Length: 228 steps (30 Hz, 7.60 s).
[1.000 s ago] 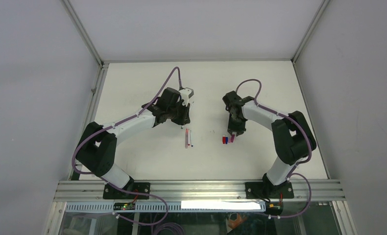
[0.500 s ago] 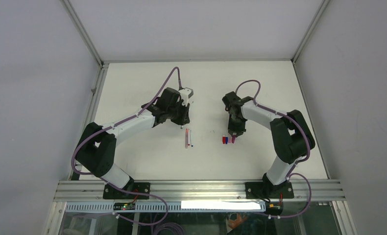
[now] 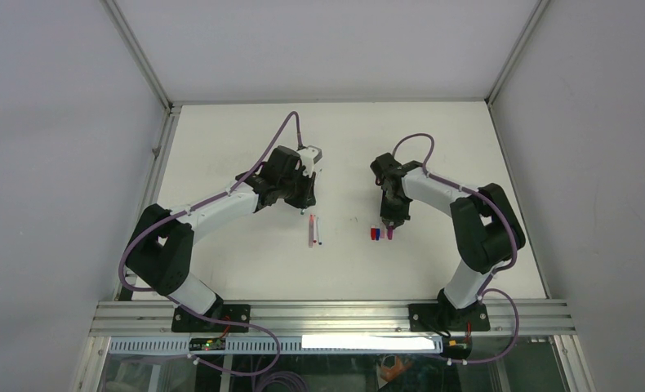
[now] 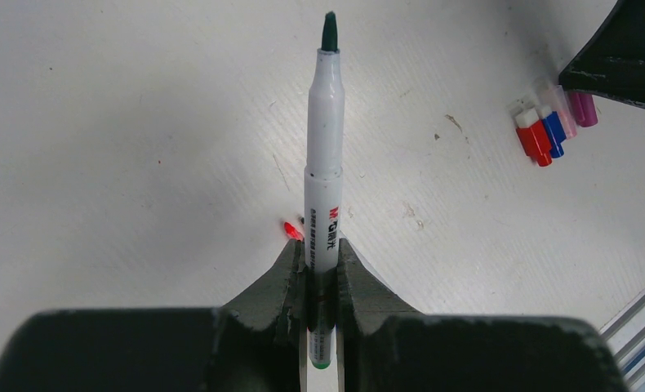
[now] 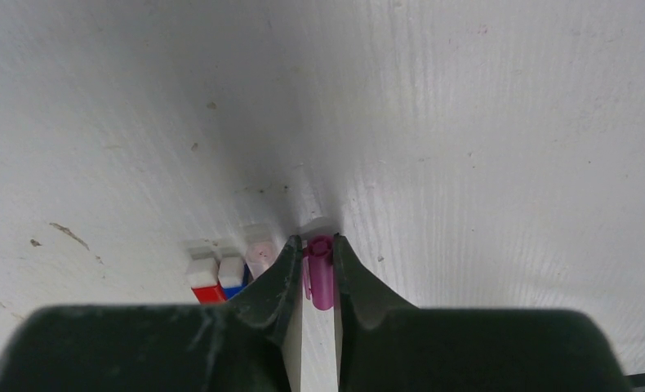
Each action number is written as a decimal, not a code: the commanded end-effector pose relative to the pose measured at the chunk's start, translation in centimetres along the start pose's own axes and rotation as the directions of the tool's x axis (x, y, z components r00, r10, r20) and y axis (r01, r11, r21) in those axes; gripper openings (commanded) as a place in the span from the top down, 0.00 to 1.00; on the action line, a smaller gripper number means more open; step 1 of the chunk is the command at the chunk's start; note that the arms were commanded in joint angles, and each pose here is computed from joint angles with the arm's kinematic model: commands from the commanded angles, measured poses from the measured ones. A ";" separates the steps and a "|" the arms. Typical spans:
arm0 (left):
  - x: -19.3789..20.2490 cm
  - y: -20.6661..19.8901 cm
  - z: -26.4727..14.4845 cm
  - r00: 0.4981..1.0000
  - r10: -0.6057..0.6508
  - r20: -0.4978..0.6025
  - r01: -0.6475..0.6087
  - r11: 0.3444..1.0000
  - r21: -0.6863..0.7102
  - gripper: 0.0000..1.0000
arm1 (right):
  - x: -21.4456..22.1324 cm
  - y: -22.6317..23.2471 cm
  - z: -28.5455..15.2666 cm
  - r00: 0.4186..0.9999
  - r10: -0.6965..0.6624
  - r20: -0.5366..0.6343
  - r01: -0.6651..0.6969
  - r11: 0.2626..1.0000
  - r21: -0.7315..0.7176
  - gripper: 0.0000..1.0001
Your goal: Insert the pens into the pen caps
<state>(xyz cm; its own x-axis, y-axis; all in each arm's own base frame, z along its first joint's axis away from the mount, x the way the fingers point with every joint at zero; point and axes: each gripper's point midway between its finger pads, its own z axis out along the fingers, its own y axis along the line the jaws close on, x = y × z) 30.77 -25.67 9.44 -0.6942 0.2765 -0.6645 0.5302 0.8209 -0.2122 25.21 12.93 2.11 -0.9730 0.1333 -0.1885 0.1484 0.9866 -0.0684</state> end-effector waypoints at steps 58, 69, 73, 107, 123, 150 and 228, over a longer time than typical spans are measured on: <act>-7.9 -9.0 -1.9 0.923 -0.003 0.386 -0.156 0.912 0.380 1.00 | -14.3 13.0 -26.5 0.685 0.350 0.639 0.288 0.676 -0.678 1.00; -7.7 -8.8 -1.8 0.924 -0.004 0.383 -0.150 0.916 0.372 1.00 | -12.8 13.6 -25.7 0.719 0.320 0.618 0.305 0.653 -0.693 1.00; -7.8 -8.8 -1.9 0.922 -0.005 0.386 -0.150 0.917 0.370 1.00 | -12.5 13.7 -24.7 0.728 0.306 0.614 0.300 0.664 -0.686 1.00; -10.2 -7.3 -2.3 0.879 0.038 0.475 -0.180 0.949 0.257 1.00 | -8.9 15.3 -23.5 0.731 0.215 0.647 0.384 0.654 -0.652 0.72; -6.1 -10.9 -2.0 0.911 0.082 0.405 -0.289 0.828 0.482 1.00 | -13.4 12.1 -29.4 0.499 0.327 0.802 0.515 0.633 -0.578 0.47; -8.5 -11.9 -3.5 0.870 0.062 0.489 -0.342 0.789 0.510 1.00 | -9.2 12.8 -26.3 0.599 0.291 0.746 0.563 0.509 -0.651 0.81; -27.7 -10.9 -21.7 0.198 0.298 0.934 -0.628 0.770 -0.113 1.00 | 2.6 18.3 -7.7 0.852 -0.289 0.437 0.521 0.555 -0.648 1.00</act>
<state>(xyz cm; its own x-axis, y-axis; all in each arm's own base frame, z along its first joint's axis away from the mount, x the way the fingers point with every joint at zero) 36.04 -30.73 19.27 -0.2173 0.2990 -0.9292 0.8519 0.5227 -0.0311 36.13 32.54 23.16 -0.4080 0.2233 -0.8853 -0.6072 0.6577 0.4458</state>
